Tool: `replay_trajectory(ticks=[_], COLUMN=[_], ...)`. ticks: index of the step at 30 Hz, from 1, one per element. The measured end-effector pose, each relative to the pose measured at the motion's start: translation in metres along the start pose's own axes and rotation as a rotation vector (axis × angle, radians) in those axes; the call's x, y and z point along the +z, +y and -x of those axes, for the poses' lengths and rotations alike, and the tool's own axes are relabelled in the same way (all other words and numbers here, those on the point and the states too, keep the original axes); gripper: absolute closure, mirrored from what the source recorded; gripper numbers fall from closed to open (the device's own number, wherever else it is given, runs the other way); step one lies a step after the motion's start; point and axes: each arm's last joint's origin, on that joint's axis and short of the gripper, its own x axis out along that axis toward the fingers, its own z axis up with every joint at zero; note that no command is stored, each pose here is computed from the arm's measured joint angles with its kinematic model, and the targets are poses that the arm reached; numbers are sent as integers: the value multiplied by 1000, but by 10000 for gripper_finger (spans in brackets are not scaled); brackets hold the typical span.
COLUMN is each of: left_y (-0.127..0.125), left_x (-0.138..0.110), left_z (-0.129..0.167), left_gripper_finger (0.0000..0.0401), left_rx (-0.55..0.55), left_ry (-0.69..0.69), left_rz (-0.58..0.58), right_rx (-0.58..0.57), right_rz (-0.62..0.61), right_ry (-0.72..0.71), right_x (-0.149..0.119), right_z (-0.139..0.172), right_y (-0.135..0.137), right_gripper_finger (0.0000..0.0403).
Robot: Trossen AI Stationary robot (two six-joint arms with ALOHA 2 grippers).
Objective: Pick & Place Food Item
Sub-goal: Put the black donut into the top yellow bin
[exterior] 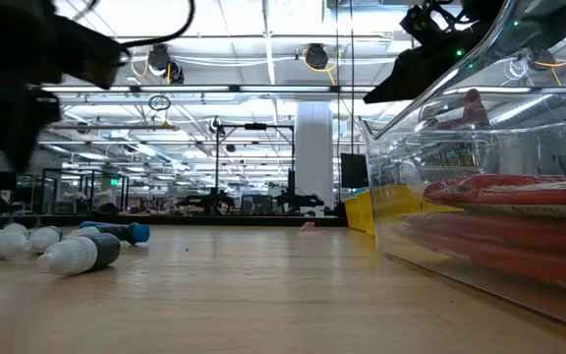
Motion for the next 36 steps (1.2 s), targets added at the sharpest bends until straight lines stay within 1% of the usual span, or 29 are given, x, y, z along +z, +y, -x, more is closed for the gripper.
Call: replay_trajectory(ticks=[4,7,12,15,21,25,27,29,33,36], left_y=[-13,-21,-26,-24,-15,-14,-15,-16,-14,-10], left_x=[-20,-33,-40,-39,-35,-31,-28,-25,-23,-21], left_z=[-14,-24,-38,-48,-64,-67,-69,-70,-70,-66], left_gripper_finger=[93,93,93,93,93,98,114,142,216,273], left_rx=[10,36,97,132,187,175,143,122,123,111], left_ry=[189,287,311,309,315,304,283,266,277,324], left_rz=[80,93,61,42,49,51,37,28,28,45], right_rx=[20,22,24,24,25,26,26,26,25,25], right_rz=[-9,-25,-27,-26,-26,-26,-26,-27,-27,-30], right_ry=[52,84,78,80,81,81,81,81,81,81], right_x=[-5,-9,-8,-9,-9,-9,-9,-9,-8,-9], right_z=[1,1,1,1,1,1,1,1,1,1], right_y=[3,4,4,4,4,4,4,4,4,4], right_gripper_finger=[240,242,243,243,243,245,247,247,248,248])
